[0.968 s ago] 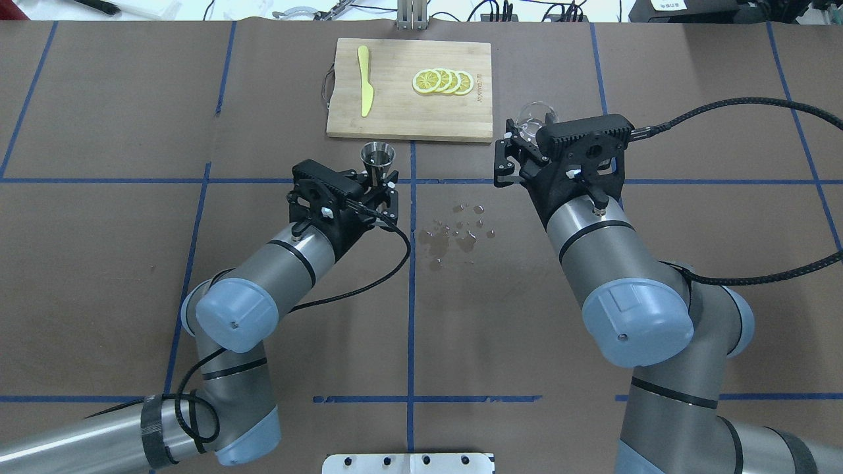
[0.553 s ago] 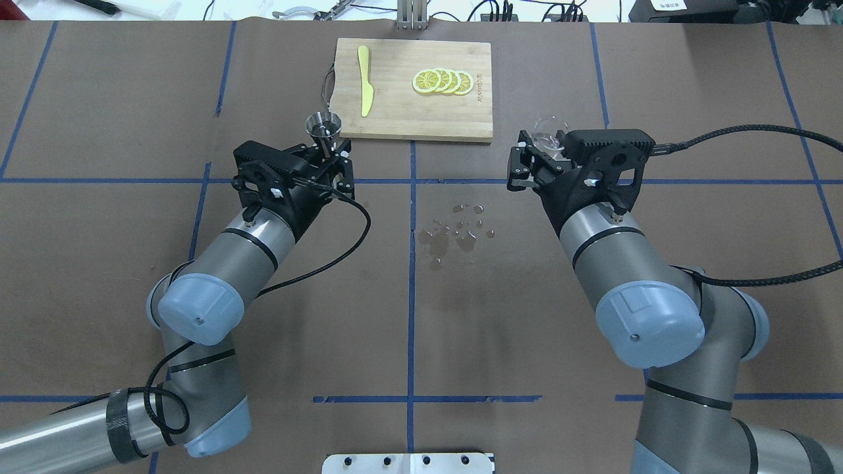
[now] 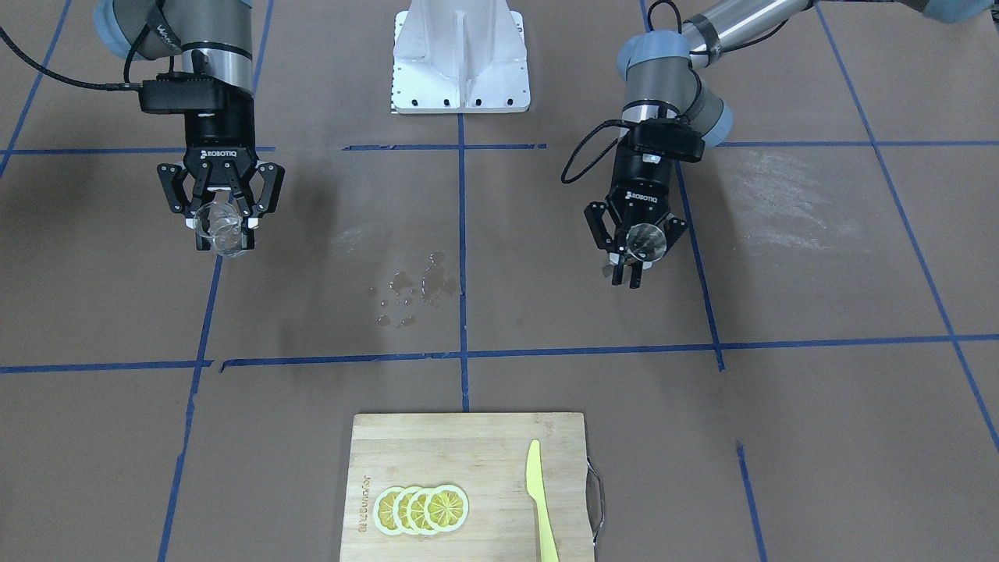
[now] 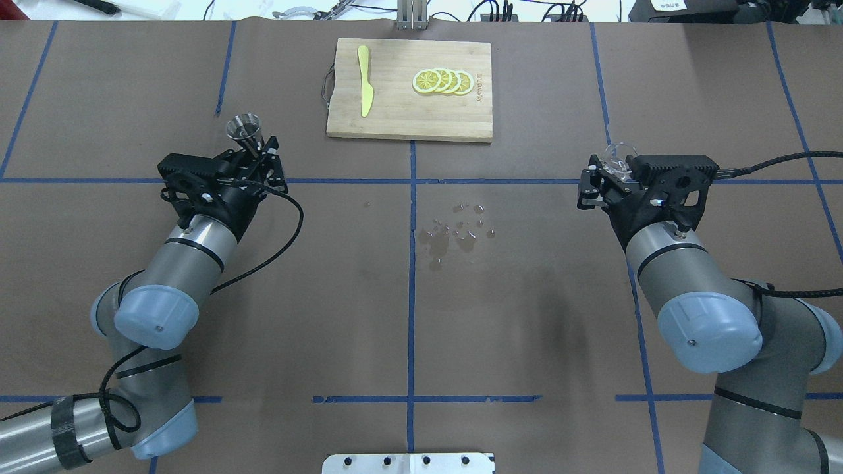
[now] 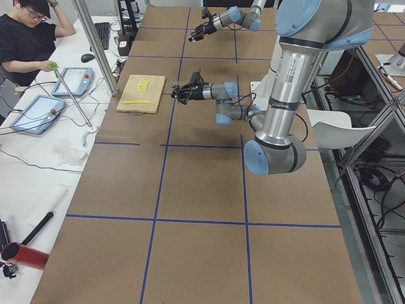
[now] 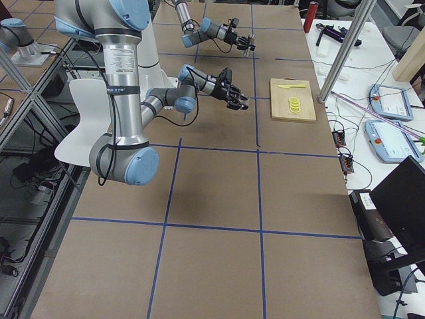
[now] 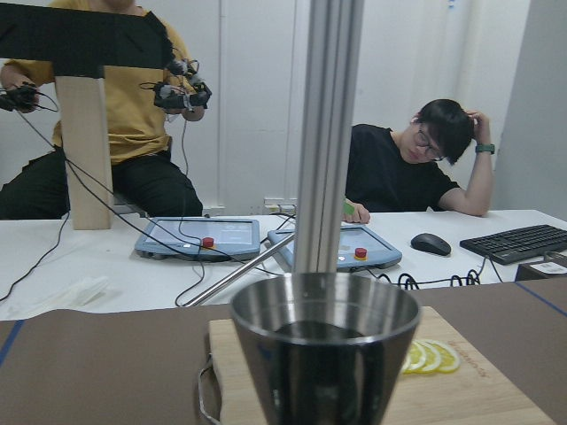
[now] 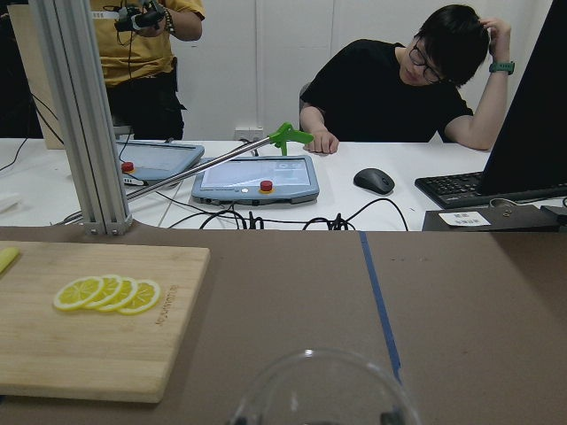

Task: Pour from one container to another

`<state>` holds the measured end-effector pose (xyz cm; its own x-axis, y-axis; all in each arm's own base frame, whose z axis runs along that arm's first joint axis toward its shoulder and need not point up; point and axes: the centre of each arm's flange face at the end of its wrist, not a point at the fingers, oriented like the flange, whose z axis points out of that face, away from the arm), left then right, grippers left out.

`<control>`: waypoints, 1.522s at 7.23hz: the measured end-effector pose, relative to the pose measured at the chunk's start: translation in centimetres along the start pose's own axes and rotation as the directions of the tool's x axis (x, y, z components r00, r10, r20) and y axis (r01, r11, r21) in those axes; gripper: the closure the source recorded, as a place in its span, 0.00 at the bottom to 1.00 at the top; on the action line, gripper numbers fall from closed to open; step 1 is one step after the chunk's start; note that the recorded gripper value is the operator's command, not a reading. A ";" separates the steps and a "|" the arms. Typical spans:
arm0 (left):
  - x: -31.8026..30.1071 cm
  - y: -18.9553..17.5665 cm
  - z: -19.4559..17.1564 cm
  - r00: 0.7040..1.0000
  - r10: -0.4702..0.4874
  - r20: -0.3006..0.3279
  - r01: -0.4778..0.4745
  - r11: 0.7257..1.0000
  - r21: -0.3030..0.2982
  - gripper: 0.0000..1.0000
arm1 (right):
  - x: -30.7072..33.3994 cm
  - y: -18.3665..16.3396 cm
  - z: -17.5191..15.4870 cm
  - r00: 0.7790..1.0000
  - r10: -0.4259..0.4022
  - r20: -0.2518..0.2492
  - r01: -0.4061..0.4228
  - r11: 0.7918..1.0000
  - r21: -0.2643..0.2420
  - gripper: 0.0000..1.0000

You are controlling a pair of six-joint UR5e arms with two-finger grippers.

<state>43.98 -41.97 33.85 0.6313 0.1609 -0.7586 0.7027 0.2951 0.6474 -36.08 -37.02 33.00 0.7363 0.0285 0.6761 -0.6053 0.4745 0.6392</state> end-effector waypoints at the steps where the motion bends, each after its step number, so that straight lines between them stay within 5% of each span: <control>1: -2.6 0.6 -0.4 0.999 -0.020 0.033 0.020 1.000 -0.001 1.00 | 1.1 0.5 0.0 1.000 0.010 -0.015 -0.010 1.000 -0.005 1.00; 6: -14.5 2.5 -4.1 0.973 -0.045 0.225 0.019 0.993 0.113 1.00 | 5.0 2.6 -0.3 0.997 0.051 -0.064 -0.051 0.999 -0.006 1.00; 11: -17.0 7.1 -4.9 0.958 -0.097 0.269 0.052 0.984 0.171 1.00 | 7.4 6.8 -2.0 0.995 0.097 -0.035 -0.096 0.995 0.025 1.00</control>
<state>36.63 -37.96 50.97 0.6249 -0.1278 -0.7701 0.7802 0.1374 0.6103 -34.17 -31.88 41.58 0.6844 0.1050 0.7215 -0.6805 0.4473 0.5803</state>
